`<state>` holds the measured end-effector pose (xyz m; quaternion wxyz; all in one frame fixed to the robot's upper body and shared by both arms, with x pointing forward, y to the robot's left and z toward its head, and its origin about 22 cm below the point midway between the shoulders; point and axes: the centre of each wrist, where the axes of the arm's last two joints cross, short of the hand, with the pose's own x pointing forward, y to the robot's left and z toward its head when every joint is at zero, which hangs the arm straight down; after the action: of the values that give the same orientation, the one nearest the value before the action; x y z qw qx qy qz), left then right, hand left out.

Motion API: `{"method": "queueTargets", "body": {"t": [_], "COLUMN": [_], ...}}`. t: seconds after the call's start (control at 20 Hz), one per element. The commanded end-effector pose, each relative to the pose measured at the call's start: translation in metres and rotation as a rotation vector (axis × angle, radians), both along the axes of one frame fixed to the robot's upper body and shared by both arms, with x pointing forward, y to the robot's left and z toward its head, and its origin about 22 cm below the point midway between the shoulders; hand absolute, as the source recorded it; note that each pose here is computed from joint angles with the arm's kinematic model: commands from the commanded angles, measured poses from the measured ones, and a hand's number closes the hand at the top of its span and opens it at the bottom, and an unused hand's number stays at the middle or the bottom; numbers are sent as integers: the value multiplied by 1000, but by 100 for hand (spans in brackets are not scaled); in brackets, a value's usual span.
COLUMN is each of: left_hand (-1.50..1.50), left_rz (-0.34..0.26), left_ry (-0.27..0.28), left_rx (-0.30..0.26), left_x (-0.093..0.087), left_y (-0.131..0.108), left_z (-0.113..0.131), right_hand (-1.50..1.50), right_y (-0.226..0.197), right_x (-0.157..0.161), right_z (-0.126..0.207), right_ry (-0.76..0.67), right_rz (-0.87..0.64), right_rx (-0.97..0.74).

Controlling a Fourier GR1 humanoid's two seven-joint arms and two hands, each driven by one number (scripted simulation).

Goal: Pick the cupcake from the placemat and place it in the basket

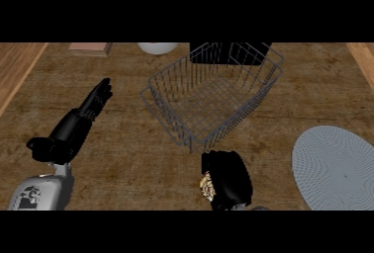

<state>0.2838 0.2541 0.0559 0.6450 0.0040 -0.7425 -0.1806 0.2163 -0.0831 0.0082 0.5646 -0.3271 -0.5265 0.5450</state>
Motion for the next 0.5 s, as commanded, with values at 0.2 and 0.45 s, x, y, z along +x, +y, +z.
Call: {"method": "queueTargets", "body": {"t": [0.2, 0.45], "left_hand": [0, 0], "left_rz": [-15, 5], "left_ry": [5, 5], "left_rx": [3, -6], "left_x": [4, -4], "left_y": [-8, 6], "left_z": [-2, -9], "right_hand": [150, 150], "right_y": [61, 75], "right_x": [-64, -82], "right_z": [35, 79], "right_ry": [-76, -295], "right_rz": [-88, -82], "right_rx": [428, 694]}}
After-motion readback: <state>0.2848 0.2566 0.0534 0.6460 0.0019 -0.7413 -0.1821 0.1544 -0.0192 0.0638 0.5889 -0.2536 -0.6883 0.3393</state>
